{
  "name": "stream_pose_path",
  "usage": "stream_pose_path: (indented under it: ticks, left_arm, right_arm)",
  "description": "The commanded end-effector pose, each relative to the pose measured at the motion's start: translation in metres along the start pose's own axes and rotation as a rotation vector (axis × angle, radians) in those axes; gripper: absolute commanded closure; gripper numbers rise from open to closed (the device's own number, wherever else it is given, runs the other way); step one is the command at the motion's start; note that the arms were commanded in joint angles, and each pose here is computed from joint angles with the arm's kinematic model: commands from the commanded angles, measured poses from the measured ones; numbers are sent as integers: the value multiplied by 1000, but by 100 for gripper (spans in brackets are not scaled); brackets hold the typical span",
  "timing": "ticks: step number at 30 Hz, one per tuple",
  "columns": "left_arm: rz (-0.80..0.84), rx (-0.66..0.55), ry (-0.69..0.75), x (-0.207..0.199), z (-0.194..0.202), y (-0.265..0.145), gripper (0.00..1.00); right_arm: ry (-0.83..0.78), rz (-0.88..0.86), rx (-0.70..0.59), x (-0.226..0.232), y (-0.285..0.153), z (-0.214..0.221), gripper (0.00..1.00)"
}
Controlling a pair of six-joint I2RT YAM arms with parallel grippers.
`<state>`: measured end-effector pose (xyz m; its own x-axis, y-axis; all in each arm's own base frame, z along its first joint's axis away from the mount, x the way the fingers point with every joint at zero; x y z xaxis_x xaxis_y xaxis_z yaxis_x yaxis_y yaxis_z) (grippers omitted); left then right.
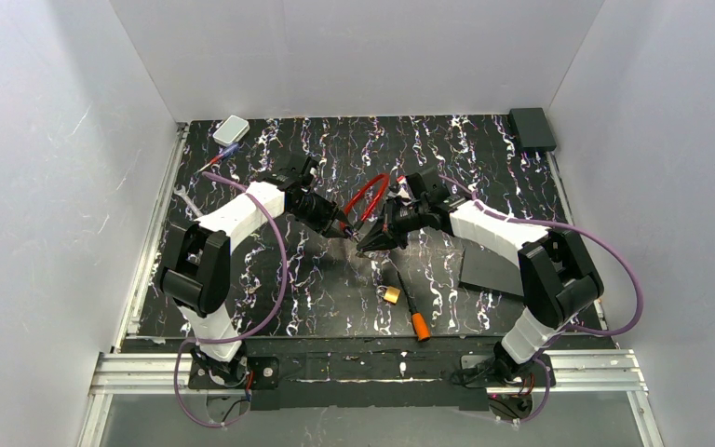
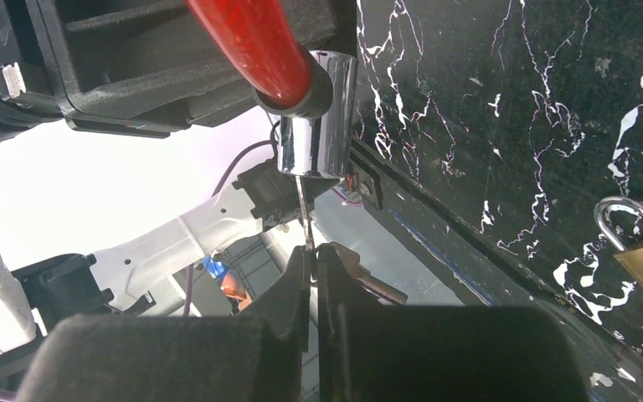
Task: Unlock with the key
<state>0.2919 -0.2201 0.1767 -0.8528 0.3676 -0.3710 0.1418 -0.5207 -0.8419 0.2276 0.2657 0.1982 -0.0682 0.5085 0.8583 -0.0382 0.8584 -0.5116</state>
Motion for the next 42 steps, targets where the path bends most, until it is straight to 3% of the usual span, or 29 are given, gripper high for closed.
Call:
stream_pose_path:
  ticks: [1, 22, 42]
  left_arm:
    - [47, 27, 38, -4, 9, -15, 100]
    - [55, 20, 51, 1, 11, -20, 100]
    - [52, 4, 46, 3, 12, -27, 100]
  right_arm:
    - [39, 3, 4, -7, 3, -3, 99]
    - [32, -51, 20, 5, 11, -20, 99]
    - [214, -72, 43, -5, 17, -9, 99]
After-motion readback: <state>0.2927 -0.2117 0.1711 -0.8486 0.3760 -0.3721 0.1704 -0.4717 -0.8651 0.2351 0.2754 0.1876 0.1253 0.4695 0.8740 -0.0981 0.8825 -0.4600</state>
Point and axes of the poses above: each gripper's point midway between its finger pads, its own y axis out along the fingers, its own x axis along the line the jaws close on, z = x × y, the point moved 8 cm from there along -y, back along the fingers, and after that the axes turned 15 degrees about -y, right-handed, at the moved point
